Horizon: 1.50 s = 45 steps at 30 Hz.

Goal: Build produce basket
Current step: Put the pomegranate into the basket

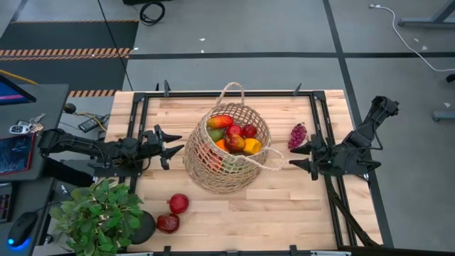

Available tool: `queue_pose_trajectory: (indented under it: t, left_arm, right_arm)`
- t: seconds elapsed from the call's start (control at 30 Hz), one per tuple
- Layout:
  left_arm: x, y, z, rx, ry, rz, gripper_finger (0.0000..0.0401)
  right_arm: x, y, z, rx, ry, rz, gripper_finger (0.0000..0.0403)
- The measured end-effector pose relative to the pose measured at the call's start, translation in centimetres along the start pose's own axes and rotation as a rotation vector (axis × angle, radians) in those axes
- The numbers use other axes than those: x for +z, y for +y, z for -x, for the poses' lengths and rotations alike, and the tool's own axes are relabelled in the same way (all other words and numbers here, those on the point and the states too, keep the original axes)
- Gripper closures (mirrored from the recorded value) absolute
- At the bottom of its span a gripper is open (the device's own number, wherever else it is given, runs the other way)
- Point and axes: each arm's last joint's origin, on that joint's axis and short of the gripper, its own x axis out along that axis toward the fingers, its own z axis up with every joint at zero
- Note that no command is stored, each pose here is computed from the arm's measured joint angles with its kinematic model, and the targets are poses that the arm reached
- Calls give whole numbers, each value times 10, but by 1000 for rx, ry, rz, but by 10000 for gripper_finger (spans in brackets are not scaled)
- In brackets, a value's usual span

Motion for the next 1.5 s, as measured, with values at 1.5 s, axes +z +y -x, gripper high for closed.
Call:
queue_pose_trajectory:
  t: [1.5]
  left_arm:
    - [0,0,0,0,0,0,205]
  right_arm:
    - [-5,-32,-30,218,-271,37,237]
